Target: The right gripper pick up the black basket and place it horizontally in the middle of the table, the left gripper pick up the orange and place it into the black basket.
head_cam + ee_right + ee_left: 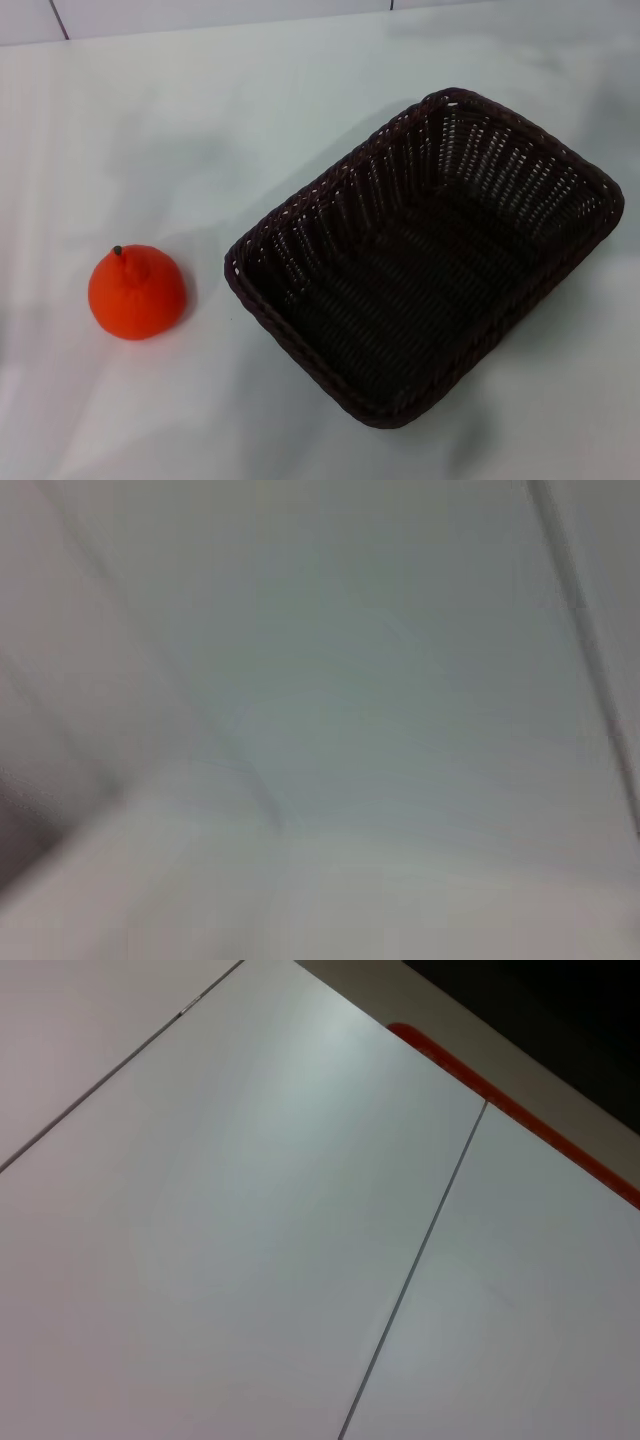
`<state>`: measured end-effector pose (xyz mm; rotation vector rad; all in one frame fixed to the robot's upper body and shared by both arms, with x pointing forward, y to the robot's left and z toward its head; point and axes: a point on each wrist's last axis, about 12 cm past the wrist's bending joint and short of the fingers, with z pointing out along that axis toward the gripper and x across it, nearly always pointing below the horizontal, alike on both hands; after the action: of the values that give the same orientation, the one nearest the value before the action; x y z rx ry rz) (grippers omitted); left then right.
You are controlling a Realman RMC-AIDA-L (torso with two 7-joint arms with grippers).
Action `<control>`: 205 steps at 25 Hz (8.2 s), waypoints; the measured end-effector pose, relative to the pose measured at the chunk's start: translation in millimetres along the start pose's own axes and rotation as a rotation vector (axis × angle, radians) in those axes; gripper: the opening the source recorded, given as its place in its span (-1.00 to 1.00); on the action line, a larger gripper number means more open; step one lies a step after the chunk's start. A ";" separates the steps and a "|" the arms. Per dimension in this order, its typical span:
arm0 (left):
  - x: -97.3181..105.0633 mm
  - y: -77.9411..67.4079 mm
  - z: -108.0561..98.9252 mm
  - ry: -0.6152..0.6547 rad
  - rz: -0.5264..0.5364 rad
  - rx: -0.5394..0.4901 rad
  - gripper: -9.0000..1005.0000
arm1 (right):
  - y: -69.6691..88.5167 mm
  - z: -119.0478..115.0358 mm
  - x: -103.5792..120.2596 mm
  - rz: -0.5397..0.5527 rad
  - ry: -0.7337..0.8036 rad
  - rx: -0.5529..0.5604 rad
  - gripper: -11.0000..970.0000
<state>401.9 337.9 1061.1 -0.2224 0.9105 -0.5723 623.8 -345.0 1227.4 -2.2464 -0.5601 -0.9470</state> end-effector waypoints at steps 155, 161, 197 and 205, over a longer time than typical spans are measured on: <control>61.0 -2.3 21.0 0.752 0.085 0.387 -0.57 | 37.5 61.3 -88.8 0.604 0.220 -0.102 0.26; 55.0 -9.7 40.3 0.589 0.027 0.409 -0.66 | 36.1 64.0 -92.3 0.600 0.236 -0.088 0.26; 42.1 4.9 29.4 0.332 0.073 0.100 0.77 | 16.2 71.4 -97.0 0.274 0.766 -0.072 0.25; 32.8 8.4 10.3 0.216 0.159 -0.052 0.77 | 23.6 67.4 -117.9 0.143 1.013 -0.356 0.25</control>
<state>428.8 326.1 1041.5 -0.1345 1.1419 -0.4310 593.3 -331.3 1093.7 -1.6999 0.2397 -1.9946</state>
